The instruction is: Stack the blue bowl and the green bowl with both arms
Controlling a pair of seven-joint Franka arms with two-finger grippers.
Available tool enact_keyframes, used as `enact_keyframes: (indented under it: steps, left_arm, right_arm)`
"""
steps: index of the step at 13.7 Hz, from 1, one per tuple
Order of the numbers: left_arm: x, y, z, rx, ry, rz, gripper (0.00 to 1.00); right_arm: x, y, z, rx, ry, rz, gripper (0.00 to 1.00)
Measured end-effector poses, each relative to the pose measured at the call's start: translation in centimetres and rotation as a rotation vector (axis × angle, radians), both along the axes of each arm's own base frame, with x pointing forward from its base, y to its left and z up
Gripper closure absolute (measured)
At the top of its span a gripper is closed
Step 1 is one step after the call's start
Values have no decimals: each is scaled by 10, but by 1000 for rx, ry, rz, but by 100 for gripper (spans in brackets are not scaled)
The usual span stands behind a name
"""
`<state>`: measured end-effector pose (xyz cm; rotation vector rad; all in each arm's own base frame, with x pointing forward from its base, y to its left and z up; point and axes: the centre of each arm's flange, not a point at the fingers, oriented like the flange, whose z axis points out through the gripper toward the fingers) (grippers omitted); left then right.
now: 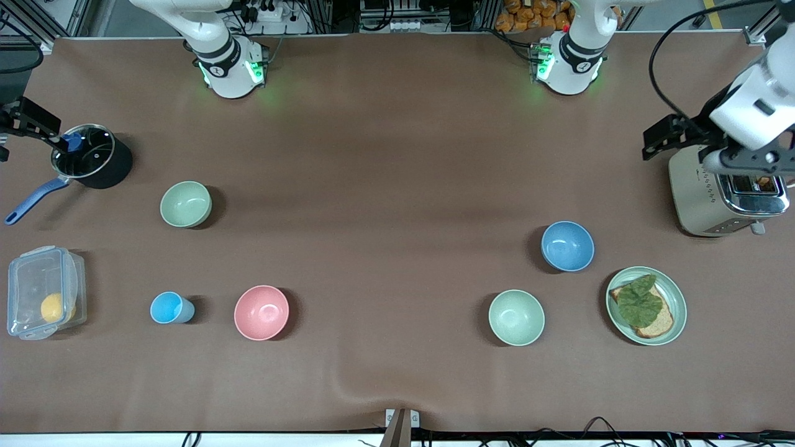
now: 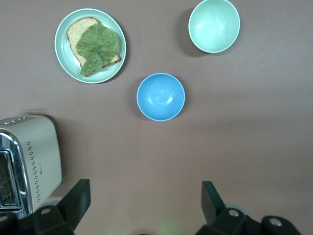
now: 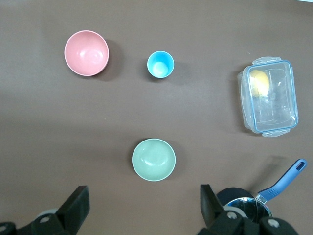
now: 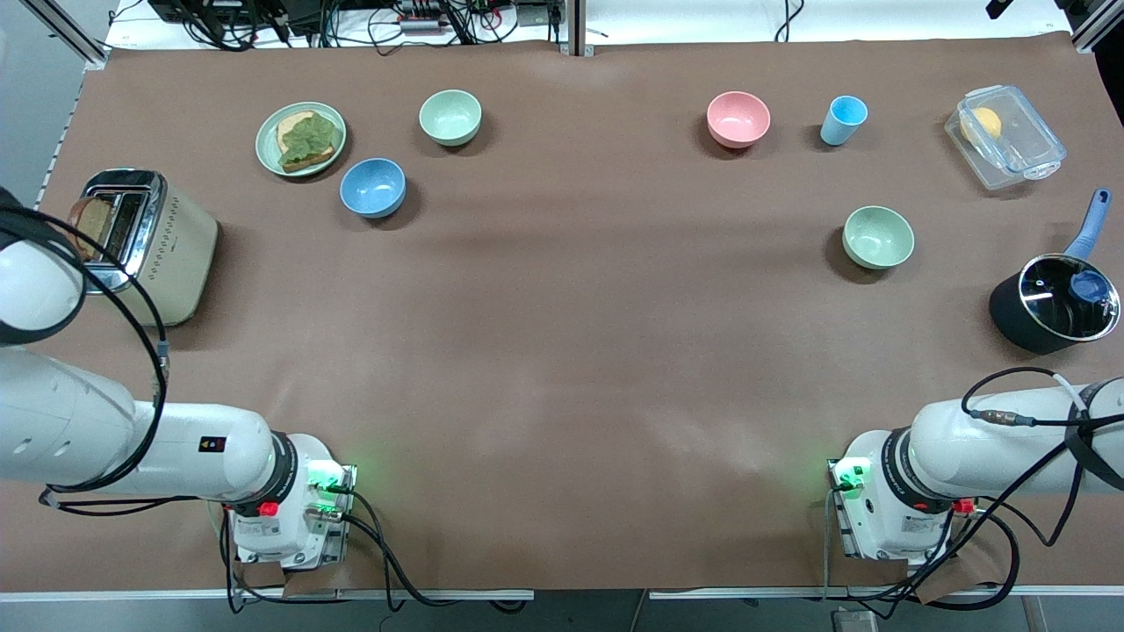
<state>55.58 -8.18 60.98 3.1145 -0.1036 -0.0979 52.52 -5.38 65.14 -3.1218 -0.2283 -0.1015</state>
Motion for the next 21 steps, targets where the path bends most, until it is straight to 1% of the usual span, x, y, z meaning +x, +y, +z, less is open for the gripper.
enact_keyframes:
  steps: [4,7,10,13,15,17,19,21]
  left_arm:
    - [38,-7,-55,-10,2,-3,0]
    - [66,-17,-104,-5,-5,-18,0]
    - [91,-29,-165,31,-7,-49,0]
    - [108,-28,-233,42,24,-54,0]
    - [110,-28,-267,42,36,-56,0]
    - [102,-28,-301,39,17,-62,0]
    - [88,-27,-335,34,-10,-67,0]
    - [74,-23,-364,30,-15,-65,0]
  right_arm:
    - [1,-1,-3,0,6,-1,0]
    - [7,-5,-19,2,39,-4,0]
    - [20,-14,-48,-2,97,-11,0]
    - [38,-29,-95,-4,183,-4,0]
    - [50,-34,-126,-2,221,7,0]
    - [57,-37,-148,-1,240,5,0]
    - [53,-44,-171,4,261,-7,0]
    - [46,-54,-201,8,272,-23,0]
